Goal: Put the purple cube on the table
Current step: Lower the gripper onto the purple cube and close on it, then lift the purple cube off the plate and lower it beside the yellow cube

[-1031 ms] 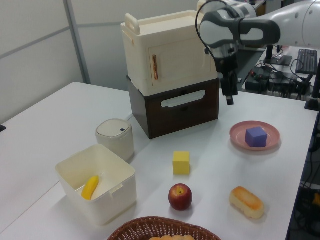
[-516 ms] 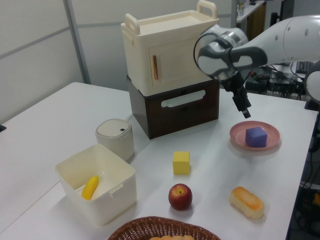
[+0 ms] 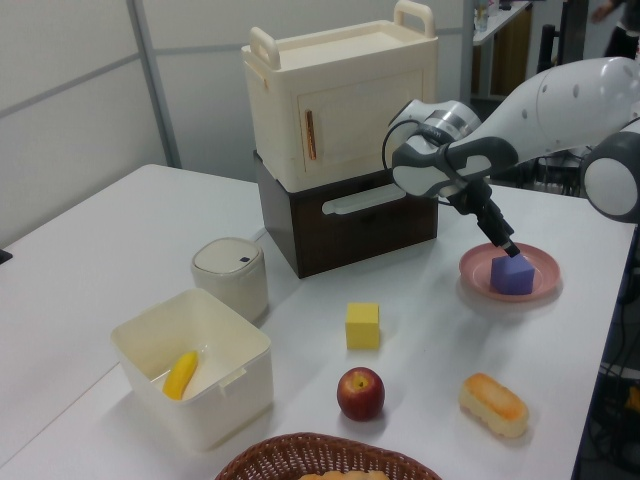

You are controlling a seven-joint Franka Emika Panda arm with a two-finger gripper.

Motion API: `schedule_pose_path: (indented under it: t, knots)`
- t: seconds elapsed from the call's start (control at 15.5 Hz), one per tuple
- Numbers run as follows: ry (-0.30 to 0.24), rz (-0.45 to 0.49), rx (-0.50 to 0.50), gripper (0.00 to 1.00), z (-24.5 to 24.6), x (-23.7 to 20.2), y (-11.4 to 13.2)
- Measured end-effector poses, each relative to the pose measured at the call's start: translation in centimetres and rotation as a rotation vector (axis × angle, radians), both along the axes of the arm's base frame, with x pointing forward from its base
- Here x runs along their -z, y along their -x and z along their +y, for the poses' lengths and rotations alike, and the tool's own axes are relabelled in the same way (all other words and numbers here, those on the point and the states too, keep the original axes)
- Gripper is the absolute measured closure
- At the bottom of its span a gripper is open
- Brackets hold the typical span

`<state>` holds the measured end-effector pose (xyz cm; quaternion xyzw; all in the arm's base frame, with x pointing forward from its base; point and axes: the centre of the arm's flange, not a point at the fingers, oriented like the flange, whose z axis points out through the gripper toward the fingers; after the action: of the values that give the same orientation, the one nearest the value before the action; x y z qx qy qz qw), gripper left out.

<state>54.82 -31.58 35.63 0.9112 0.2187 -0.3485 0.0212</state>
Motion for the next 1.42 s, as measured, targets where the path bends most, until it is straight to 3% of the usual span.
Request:
schedule_pose_path:
  t: [0.77,0.84,0.97,1.03,1.22,1.42]
  knots:
    - [-0.034,0.084,-0.019,0.02,1.0,5.4,-0.3]
    - [-0.034,0.083,-0.020,0.06,1.0,5.4,-0.3]
    - [-0.031,0.080,-0.024,0.23,1.1,5.3,-0.5]
    - [-0.027,0.081,-0.028,0.23,1.1,5.3,-0.5]
    - [-0.008,0.081,-0.039,0.42,0.9,4.8,-0.8]
    - [0.019,0.067,-0.057,0.45,1.0,3.5,-1.3]
